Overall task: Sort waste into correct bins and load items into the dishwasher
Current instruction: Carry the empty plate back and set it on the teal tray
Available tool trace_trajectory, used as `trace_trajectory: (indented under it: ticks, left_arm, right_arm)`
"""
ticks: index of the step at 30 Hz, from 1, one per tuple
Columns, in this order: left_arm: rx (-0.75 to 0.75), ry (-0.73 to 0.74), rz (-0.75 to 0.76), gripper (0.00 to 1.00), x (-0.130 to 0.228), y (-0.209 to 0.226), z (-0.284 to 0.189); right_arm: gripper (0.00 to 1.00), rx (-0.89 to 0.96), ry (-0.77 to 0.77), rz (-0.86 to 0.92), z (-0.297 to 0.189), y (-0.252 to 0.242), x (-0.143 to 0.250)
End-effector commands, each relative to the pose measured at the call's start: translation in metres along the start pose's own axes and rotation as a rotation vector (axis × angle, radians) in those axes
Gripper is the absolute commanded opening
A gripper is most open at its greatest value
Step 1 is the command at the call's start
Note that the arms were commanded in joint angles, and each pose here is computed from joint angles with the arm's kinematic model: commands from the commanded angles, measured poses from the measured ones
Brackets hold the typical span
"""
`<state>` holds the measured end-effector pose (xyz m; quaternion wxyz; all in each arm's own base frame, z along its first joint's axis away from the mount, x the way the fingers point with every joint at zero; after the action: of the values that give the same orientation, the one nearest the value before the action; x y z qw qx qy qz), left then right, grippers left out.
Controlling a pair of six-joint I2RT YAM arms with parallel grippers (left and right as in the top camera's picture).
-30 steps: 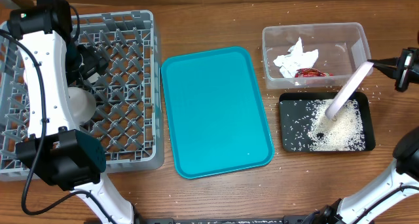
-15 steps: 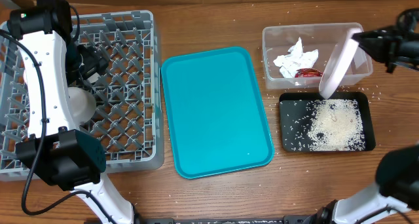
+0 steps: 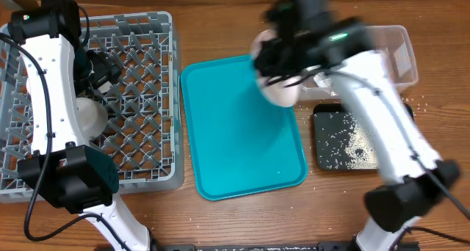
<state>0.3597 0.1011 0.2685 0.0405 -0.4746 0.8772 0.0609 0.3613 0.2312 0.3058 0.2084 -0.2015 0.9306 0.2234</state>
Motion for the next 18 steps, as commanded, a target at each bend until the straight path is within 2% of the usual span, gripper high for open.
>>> trace_trajectory:
  ticks: [1,5,10,18]
  left_arm:
    - [0.033,-0.028,-0.011,1.00,0.001,0.003,-0.013]
    - [0.033,-0.028,-0.011,1.00,0.001,0.003,-0.013]
    - [0.033,-0.028,-0.011,1.00,0.001,0.003,-0.013]
    - [0.033,-0.028,-0.011,1.00,0.001,0.003,-0.013]
  right_arm:
    - [0.04,0.226,0.005,-0.029,0.042,0.015,0.002]
    - [0.04,0.245,0.076,-0.083,0.095,0.041,0.017]
    - [0.04,0.238,0.138,-0.066,0.139,0.056,0.035]
    - [0.04,0.179,0.135,-0.087,0.172,0.089,0.047]
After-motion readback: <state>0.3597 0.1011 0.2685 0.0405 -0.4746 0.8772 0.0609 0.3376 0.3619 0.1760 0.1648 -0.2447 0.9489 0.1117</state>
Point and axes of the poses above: each gripper's point midway between its finger pads, its own z axis out along the fingers, its own y axis along the line the jaws close on, x = y × z, the point moved 7 cm from there along -z, back along the fingers, and after that the axes turned 10 degrees about -z, right-handed, at the moved point
